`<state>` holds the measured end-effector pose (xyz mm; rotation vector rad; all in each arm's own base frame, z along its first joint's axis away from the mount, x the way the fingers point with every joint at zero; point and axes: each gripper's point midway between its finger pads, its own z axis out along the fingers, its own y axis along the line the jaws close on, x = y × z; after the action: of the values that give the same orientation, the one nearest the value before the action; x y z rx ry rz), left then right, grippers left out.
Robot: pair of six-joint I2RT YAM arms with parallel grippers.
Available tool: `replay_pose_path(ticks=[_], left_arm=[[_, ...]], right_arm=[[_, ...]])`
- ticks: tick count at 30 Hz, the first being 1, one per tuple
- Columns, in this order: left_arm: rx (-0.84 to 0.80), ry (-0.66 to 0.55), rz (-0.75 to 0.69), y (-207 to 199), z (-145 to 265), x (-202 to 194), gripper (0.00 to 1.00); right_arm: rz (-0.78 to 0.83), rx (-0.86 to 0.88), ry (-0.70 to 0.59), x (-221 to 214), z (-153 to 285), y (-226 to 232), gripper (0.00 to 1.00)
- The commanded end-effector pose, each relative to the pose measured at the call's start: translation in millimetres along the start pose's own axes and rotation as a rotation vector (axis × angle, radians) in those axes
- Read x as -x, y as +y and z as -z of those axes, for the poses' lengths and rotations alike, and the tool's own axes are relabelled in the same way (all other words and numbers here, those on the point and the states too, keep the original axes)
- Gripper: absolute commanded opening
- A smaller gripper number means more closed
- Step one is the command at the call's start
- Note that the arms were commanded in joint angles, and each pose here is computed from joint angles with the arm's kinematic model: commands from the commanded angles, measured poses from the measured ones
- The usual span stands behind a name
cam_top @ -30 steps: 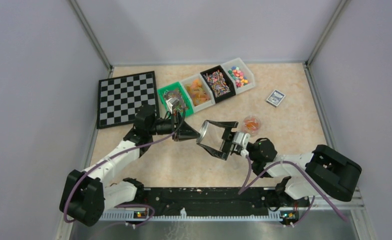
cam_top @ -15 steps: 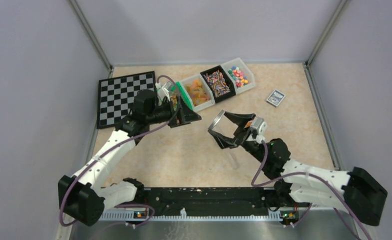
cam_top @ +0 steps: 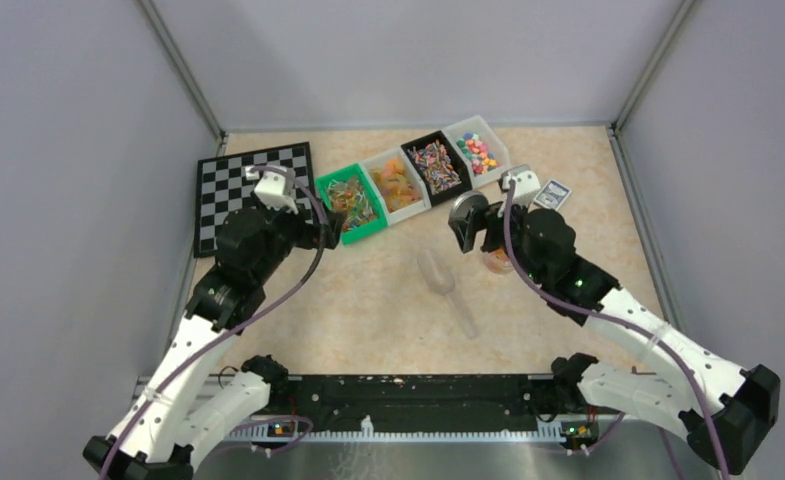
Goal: Pack the candies
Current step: Close the bottle lid on the packing bottle.
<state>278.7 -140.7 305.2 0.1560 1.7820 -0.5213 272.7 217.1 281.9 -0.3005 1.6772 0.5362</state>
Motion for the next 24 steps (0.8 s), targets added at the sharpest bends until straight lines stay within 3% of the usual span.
replay_pose_path(ticks=[1,7,16,24], left_arm=[[0.105,-0.005,-0.128,31,-4,-23,0.99],[-0.001,0.026,-0.128,13,-9,-32,0.99],[-0.032,0.012,-0.136,6,-2,-29,0.99],[-0.029,0.008,-0.145,7,-2,-29,0.99]], right_arm=[[-0.020,-0.177,0.310,-44,15,-50,0.69],[-0.126,-0.233,0.498,-68,10,-94,0.70],[-0.194,-0.218,0.874,-128,4,-113,0.69],[-0.130,-0.325,0.911,-113,8,-131,0.70]])
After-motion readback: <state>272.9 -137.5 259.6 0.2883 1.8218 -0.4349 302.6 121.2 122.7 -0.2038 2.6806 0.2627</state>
